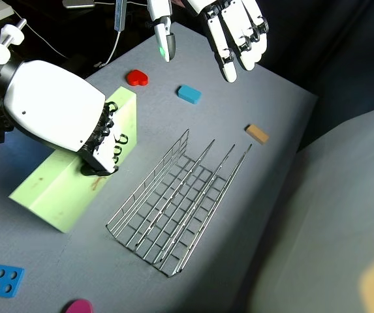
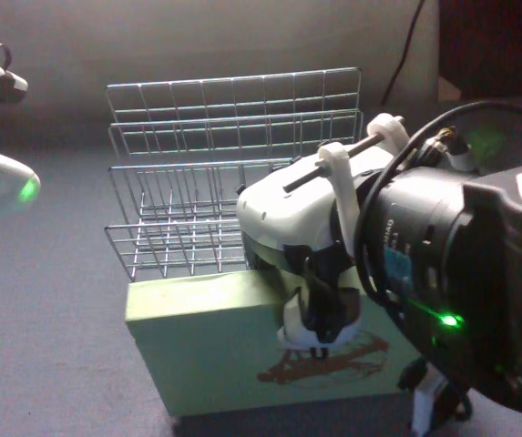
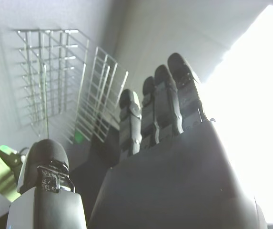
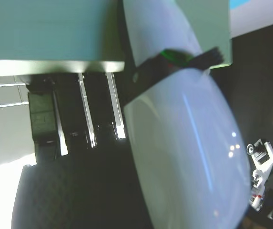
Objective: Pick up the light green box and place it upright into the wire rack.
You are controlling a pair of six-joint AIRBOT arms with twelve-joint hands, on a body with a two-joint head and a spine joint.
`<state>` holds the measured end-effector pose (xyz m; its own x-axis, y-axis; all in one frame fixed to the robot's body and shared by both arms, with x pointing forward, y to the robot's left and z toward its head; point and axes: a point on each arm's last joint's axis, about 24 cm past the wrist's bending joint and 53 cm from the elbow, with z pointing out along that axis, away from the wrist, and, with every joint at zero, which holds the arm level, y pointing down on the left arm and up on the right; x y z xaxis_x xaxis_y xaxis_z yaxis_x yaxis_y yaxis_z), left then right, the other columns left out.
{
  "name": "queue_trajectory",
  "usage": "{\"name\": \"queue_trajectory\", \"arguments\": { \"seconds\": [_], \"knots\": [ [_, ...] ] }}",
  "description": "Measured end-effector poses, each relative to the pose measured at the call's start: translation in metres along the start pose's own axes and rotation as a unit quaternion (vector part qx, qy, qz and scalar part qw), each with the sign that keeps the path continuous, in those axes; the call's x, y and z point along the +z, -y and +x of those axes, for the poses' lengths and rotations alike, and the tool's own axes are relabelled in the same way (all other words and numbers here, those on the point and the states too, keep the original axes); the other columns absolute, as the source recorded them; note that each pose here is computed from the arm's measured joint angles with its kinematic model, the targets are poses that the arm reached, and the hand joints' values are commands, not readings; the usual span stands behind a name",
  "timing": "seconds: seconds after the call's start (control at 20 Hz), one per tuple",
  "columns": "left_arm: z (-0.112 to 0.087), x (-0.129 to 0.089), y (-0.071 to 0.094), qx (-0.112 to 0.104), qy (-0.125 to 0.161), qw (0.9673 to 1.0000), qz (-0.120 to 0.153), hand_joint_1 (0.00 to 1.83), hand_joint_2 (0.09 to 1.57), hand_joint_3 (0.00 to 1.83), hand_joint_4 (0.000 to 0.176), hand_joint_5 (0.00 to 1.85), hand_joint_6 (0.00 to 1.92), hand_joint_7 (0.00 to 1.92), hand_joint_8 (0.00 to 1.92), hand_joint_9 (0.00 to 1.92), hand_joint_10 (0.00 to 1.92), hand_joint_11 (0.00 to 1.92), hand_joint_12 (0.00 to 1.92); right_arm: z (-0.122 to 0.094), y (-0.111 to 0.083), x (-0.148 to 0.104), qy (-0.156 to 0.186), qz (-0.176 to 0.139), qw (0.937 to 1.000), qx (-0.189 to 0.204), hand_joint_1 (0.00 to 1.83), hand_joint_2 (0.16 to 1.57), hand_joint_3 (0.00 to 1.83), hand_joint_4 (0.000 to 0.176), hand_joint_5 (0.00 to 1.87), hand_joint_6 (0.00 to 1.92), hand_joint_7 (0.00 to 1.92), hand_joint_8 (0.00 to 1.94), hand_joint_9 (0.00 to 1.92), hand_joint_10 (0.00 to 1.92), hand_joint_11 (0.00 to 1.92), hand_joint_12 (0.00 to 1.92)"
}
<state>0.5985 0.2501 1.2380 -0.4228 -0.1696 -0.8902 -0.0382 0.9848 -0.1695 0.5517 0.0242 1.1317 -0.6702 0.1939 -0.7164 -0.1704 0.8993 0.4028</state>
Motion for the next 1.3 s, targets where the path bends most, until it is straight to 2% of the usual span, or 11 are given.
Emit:
{"name": "queue_trajectory", "arguments": {
  "seconds": [0.15, 0.25, 0.5, 0.55, 0.65, 0.7, 0.8, 0.9, 0.95, 1.15, 1.3],
  "knots": [
    [0.0, 0.0, -0.001, 0.0, -0.001, 1.0, -0.001, 0.23, 1.18, 0.0, 0.074, 0.2, 0.0, 0.11, 0.0, 0.13, 0.0, 0.0, 0.51, -0.011, -0.004, -0.009, 0.004, -0.005, 1.0, 0.0, 1.26, 1.12, 0.0, 0.0, 0.92, 0.94, 1.02, 1.06, 0.85, 1.23, 0.69, 1.54],
    [0.0, 0.0, -0.004, -0.002, 0.0, 1.0, -0.004, 0.23, 1.18, 0.0, 0.075, 0.2, 0.0, 0.11, 0.0, 0.13, 0.0, 0.0, 0.46, -0.022, -0.006, -0.017, 0.014, -0.01, 0.9998, 0.005, 1.36, 1.14, 0.0, 0.0, 0.86, 0.96, 0.98, 1.04, 0.83, 1.41, 0.69, 1.54],
    [0.0, 0.0, -0.008, -0.003, 0.0, 0.9999, -0.01, 0.21, 1.19, 0.0, 0.075, 0.19, 0.0, 0.09, 0.0, 0.12, 0.0, 0.0, 0.44, -0.058, -0.006, -0.034, 0.05, -0.01, 0.9987, -0.005, 1.37, 1.14, 0.0, 0.0, 0.84, 0.99, 0.98, 1.02, 0.84, 1.41, 0.71, 1.56],
    [0.0, 0.0, -0.008, -0.003, 0.0, 1.0, -0.009, 0.21, 1.19, 0.0, 0.075, 0.19, 0.0, 0.1, 0.0, 0.13, 0.0, 0.0, 0.44, -0.065, -0.007, -0.037, 0.057, -0.011, 0.9983, -0.008, 1.26, 1.13, 0.0, 0.0, 0.89, 0.99, 1.03, 1.05, 0.85, 1.22, 0.71, 1.56],
    [-0.001, 0.0, -0.009, -0.003, 0.003, 0.9999, -0.011, 0.21, 1.19, 0.0, 0.075, 0.19, 0.0, 0.1, 0.0, 0.14, 0.01, 0.0, 0.44, -0.08, -0.013, -0.044, 0.075, -0.018, 0.997, -0.012, 1.24, 1.12, 0.0, 0.0, 0.89, 0.99, 1.05, 1.05, 0.88, 1.13, 0.71, 1.54],
    [-0.004, 0.0, -0.01, -0.005, 0.008, 0.9999, -0.013, 0.21, 1.19, 0.0, 0.075, 0.2, 0.0, 0.1, 0.0, 0.14, 0.01, 0.0, 0.44, -0.088, -0.016, -0.048, 0.084, -0.023, 0.9961, -0.015, 1.34, 1.14, 0.0, 0.0, 0.83, 1.01, 1.0, 1.03, 0.84, 1.36, 0.7, 1.55],
    [-0.007, -0.001, -0.011, -0.022, 0.019, 0.9995, -0.013, 0.21, 1.19, 0.0, 0.074, 0.2, 0.01, 0.1, 0.0, 0.13, 0.01, 0.0, 0.44, -0.103, -0.023, -0.053, 0.109, -0.031, 0.9932, -0.025, 1.36, 1.15, 0.0, 0.0, 0.82, 1.01, 0.99, 1.02, 0.83, 1.41, 0.7, 1.55],
    [-0.008, -0.001, -0.014, -0.042, 0.028, 0.9985, -0.017, 0.21, 1.19, 0.0, 0.075, 0.21, 0.01, 0.1, 0.0, 0.13, 0.01, 0.0, 0.44, -0.12, -0.029, -0.06, 0.137, -0.038, 0.9893, -0.034, 1.26, 1.13, 0.0, 0.0, 0.87, 1.02, 1.02, 1.07, 0.83, 1.25, 0.68, 1.57],
    [-0.009, -0.002, -0.015, -0.055, 0.033, 0.9978, -0.017, 0.21, 1.19, 0.0, 0.074, 0.2, 0.0, 0.09, 0.0, 0.13, 0.0, 0.0, 0.44, -0.127, -0.031, -0.062, 0.144, -0.042, 0.9879, -0.037, 1.36, 1.16, 0.0, 0.0, 0.8, 1.05, 0.96, 1.06, 0.81, 1.44, 0.66, 1.56],
    [-0.013, -0.003, -0.01, -0.051, 0.042, 0.9978, -0.007, 0.21, 1.19, 0.0, 0.075, 0.2, 0.0, 0.1, 0.0, 0.14, 0.0, 0.0, 0.51, -0.14, -0.034, -0.055, 0.152, -0.04, 0.9866, -0.042, 1.36, 1.16, 0.0, 0.0, 0.78, 1.08, 0.95, 1.07, 0.81, 1.45, 0.65, 1.56],
    [-0.015, -0.003, -0.011, -0.062, 0.047, 0.997, -0.007, 0.21, 1.19, 0.0, 0.067, 0.2, 0.0, 0.09, 0.0, 0.14, 0.0, 0.0, 0.46, -0.153, -0.041, -0.049, 0.168, -0.043, 0.9834, -0.051, 1.23, 1.15, 0.0, 0.0, 0.83, 1.08, 1.01, 1.1, 0.84, 1.17, 0.67, 1.54]
  ]
}}
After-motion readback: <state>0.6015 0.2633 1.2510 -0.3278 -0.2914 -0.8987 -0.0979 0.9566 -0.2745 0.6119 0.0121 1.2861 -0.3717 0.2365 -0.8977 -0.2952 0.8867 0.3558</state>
